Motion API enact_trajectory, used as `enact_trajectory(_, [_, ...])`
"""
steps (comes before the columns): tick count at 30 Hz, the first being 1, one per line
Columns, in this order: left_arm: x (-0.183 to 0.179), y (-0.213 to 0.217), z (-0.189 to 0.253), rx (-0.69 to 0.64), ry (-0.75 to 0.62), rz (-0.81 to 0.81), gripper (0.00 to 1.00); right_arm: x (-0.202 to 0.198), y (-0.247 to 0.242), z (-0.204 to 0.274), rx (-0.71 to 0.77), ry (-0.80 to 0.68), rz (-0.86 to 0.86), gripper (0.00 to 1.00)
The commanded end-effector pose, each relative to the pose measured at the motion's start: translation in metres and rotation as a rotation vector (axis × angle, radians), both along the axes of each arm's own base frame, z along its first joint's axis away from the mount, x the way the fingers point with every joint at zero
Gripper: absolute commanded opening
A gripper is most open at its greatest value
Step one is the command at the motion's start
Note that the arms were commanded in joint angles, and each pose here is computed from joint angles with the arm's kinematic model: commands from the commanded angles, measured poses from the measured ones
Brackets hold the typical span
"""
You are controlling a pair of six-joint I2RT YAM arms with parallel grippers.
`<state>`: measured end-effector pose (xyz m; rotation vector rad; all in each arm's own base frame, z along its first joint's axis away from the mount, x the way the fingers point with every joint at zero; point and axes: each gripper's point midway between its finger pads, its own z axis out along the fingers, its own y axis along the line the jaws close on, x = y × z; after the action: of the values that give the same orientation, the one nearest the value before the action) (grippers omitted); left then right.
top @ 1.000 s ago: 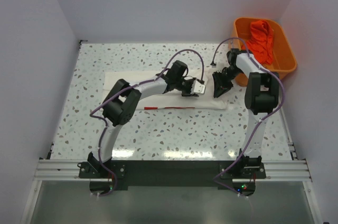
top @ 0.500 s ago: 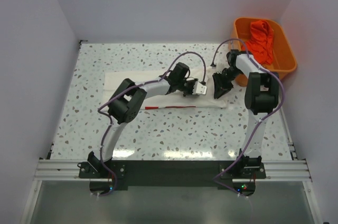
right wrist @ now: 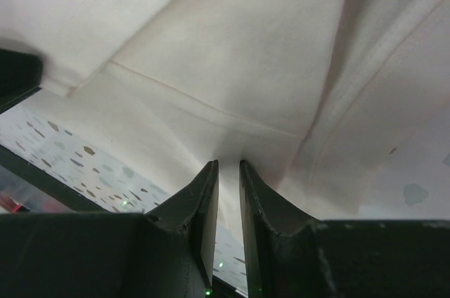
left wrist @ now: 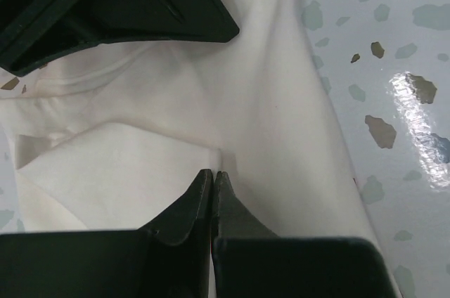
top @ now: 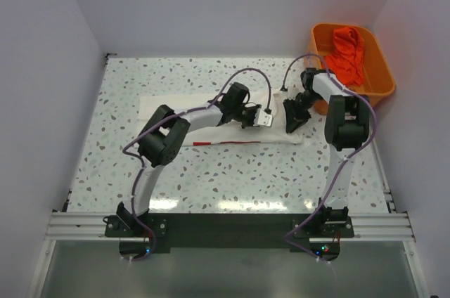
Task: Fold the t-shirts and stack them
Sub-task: Fold the tshirt
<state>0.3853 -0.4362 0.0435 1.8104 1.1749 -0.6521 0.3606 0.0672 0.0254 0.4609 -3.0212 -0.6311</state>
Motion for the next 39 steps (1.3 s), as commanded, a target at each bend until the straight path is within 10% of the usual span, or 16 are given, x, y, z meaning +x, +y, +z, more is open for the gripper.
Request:
enact_trajectory(1, [-0.004, 0.002, 0.061, -0.107, -0.101, -0.061, 0.0, 0.005, -0.004, -0.003, -0.029, -0.009, -0.007, 0.22])
enact_trajectory(16, [0.003, 0.049, 0.035, -0.025, 0.01, -0.012, 0.0, 0.007, 0.005, 0.016, 0.034, -0.069, 0.015, 0.24])
enact_trajectory(31, [0.058, 0.058, 0.068, -0.338, 0.642, 0.268, 0.0, 0.087, 0.028, 0.065, 0.165, -0.336, -0.013, 0.42])
enact_trajectory(39, [0.078, 0.066, 0.065, -0.408, 0.72, 0.375, 0.0, 0.111, 0.03, 0.061, 0.16, -0.366, -0.085, 0.42])
